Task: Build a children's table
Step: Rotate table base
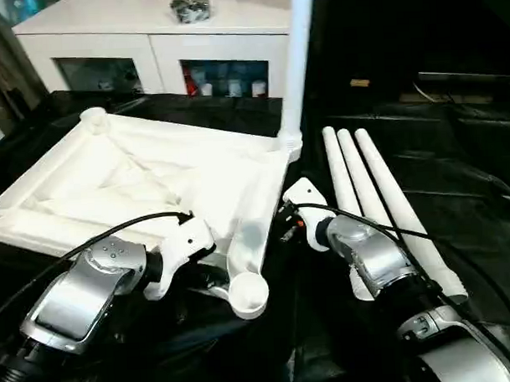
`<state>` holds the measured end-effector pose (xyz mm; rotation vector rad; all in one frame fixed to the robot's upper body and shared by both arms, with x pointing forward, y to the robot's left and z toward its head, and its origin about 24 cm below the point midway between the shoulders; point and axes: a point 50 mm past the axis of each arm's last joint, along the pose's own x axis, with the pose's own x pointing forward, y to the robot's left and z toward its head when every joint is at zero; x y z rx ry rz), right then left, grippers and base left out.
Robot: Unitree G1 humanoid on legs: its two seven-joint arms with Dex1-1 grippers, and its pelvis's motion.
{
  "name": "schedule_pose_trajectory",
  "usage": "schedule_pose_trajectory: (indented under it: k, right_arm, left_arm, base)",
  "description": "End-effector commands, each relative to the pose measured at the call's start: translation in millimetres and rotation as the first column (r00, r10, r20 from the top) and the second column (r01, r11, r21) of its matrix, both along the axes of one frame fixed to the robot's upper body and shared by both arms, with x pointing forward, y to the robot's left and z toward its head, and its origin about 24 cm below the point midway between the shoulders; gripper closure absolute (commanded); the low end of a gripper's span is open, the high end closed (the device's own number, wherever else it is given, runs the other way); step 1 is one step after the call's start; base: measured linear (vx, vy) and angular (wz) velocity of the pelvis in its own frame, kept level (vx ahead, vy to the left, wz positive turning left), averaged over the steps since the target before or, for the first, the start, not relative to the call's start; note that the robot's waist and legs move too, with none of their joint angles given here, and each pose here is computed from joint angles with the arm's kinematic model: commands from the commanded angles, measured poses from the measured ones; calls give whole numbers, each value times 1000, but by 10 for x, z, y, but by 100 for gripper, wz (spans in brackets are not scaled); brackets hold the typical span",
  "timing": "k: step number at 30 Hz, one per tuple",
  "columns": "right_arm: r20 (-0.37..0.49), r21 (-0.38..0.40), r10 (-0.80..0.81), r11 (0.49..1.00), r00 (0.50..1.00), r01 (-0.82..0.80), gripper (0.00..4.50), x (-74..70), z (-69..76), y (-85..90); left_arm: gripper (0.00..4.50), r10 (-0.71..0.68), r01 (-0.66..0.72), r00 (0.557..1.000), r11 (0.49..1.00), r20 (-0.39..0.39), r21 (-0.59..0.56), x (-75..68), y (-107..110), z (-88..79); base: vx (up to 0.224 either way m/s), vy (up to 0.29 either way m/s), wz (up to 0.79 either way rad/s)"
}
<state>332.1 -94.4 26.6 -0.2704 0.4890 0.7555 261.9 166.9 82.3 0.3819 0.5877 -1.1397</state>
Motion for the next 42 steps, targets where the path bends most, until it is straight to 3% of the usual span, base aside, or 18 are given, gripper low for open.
schedule_pose_trajectory:
  k: [1, 4, 5, 9, 11, 14, 17, 23, 27, 32, 42]
  right_arm:
    - [37, -3, 16, 1000, 999, -16, 450, 53, 88, -12]
    - [40, -14, 16, 1000, 999, -15, 450, 67, 90, -38]
    - [40, -15, 16, 1000, 999, -15, 450, 67, 90, -38]
    - [43, -23, 13, 1000, 999, -12, 450, 82, 90, -51]
    - [44, -20, 14, 1000, 999, -13, 450, 87, 93, -36]
    - [45, -17, 15, 1000, 999, -14, 450, 92, 92, -10]
    - [48, -3, 13, 1000, 999, -13, 450, 104, 95, 55]
    - [42, 22, 15, 1000, 999, -16, 450, 121, 85, 143]
    - [37, 37, 21, 999, 999, -22, 450, 130, 75, 214]
    - [45, 39, 37, 998, 998, -38, 450, 148, 94, 308]
    - [53, 38, 54, 998, 997, -56, 450, 164, 102, 362]
  left_arm:
    - [408, -3, 2, 999, 1000, 34, 23, 46, 96, 128]
    - [403, 3, -7, 999, 997, 51, 74, 83, 192, 147]
    - [376, 4, -7, 999, 997, 51, 76, 84, 195, 147]
    - [352, -5, -8, 998, 973, 59, 231, 129, 401, 36]
    - [387, -5, -10, 998, 966, 58, 258, 161, 436, -36]
    - [395, -1, -13, 999, 960, 48, 280, 190, 461, -116]
    - [431, -16, 9, 1000, 942, 19, 336, 204, 515, -213]
    - [447, -99, 123, 991, 944, -94, 307, 112, 494, -230]
    - [447, -163, 189, 975, 964, -148, 185, 48, 336, -198]
    - [447, -217, 233, 964, 967, -151, 99, -19, 135, -199]
    - [447, -210, 215, 973, 976, -95, 44, 18, -35, -194]
  base:
    - [0, 0, 0]
    - [0, 0, 0]
    - [0, 0, 0]
    - [0, 0, 0]
    - [0, 0, 0]
    - [0, 0, 0]
    - [0, 0, 0]
    - [0, 0, 0]
    - [0, 0, 0]
    - [0, 0, 0]
    - [0, 0, 0]
